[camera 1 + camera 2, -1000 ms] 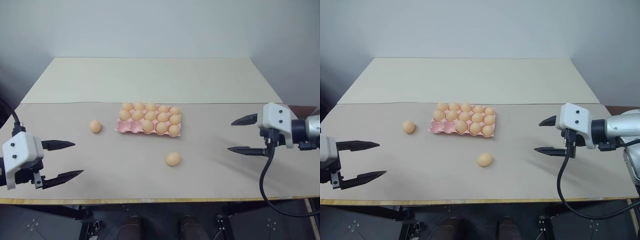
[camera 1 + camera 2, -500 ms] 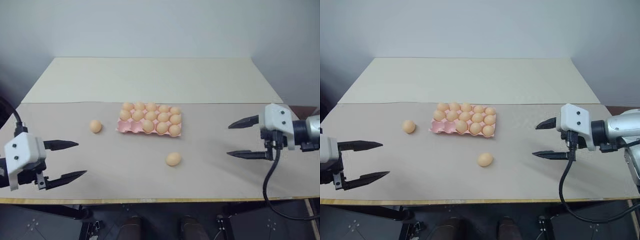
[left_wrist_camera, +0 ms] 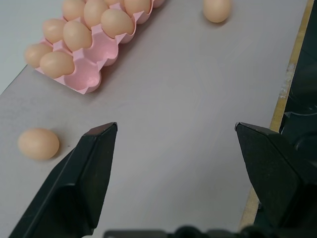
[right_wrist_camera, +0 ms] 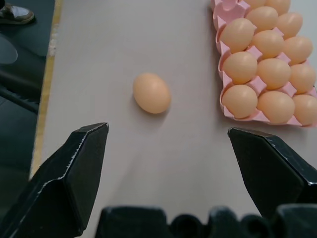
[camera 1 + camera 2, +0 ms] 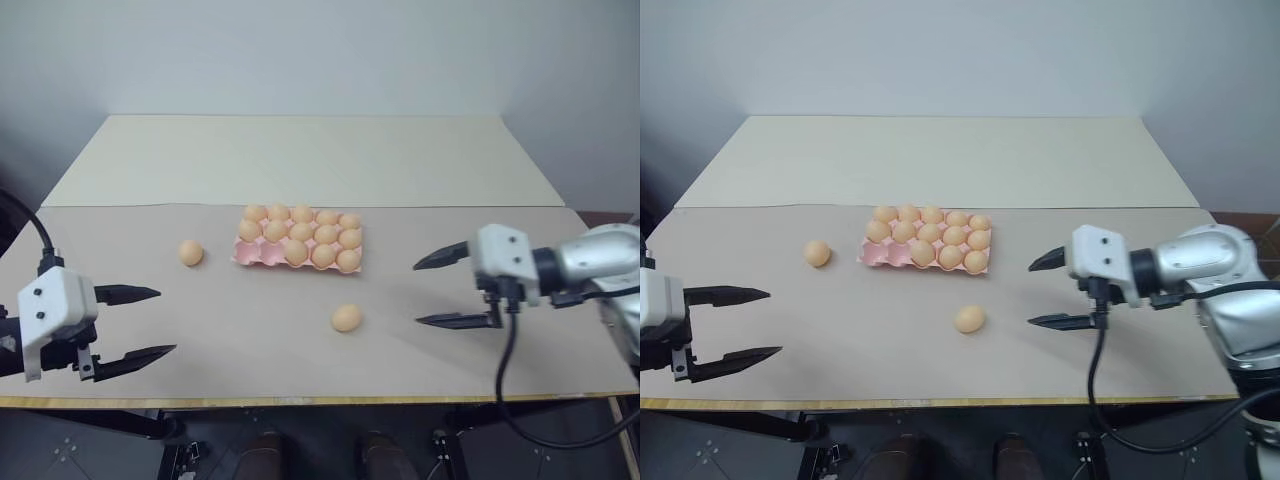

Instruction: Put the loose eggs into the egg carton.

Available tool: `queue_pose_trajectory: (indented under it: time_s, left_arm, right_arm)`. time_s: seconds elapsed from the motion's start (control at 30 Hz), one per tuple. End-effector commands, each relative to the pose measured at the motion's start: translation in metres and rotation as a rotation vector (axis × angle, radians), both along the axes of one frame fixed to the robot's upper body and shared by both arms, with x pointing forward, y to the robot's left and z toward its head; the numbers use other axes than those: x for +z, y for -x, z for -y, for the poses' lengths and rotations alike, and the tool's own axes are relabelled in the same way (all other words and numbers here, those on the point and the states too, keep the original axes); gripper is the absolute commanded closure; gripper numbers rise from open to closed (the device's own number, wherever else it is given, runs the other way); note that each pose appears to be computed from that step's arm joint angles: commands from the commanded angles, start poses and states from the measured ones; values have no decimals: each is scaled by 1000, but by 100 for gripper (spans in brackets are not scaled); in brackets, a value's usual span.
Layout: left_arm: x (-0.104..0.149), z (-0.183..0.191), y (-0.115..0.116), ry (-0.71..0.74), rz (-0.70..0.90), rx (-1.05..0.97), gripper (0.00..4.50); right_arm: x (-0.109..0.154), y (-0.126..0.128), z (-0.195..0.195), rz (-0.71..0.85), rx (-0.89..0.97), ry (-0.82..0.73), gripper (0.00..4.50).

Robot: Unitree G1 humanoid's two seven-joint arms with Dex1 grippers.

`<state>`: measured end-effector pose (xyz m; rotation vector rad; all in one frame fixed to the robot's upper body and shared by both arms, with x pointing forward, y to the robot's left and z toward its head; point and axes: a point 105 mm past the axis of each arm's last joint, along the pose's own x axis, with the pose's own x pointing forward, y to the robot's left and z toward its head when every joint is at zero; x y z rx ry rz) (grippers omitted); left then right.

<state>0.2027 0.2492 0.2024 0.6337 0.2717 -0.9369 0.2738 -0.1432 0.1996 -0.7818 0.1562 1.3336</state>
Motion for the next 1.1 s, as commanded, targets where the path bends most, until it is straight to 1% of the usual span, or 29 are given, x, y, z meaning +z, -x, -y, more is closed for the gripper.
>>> queue_pose_trajectory:
  time_s: [0.03,0.2,0.33,0.53,0.77,0.83,0.93,0.97,1.0,1.1]
  left_arm:
    - [4,5,0,-11,18,-29,37]
    - [-2,9,3,0,5,-32,37]
    - [-4,10,4,4,3,-33,37]
    - [-4,10,5,5,7,-25,37]
    - [-8,12,6,13,0,-24,37]
    - [-9,12,6,12,1,-22,37]
    - [-9,10,7,9,2,-17,37]
    - [-9,10,7,8,3,-16,37]
    - [-9,9,7,7,2,-14,37]
    - [-10,9,7,4,1,-11,37]
  right_arm:
    - [-3,-4,-19,65,50,20,3]
    - [-22,-9,-49,66,117,30,3]
    - [-34,-12,-65,74,153,43,3]
    - [-54,-22,-74,110,168,116,3]
    - [-63,-33,-85,120,166,119,3]
    - [-65,-32,-88,100,174,112,3]
    - [-66,-31,-88,99,178,109,65]
    - [-66,-31,-87,98,182,113,106]
    - [-67,-31,-86,98,181,117,128]
    - [-69,-31,-84,98,177,126,232]
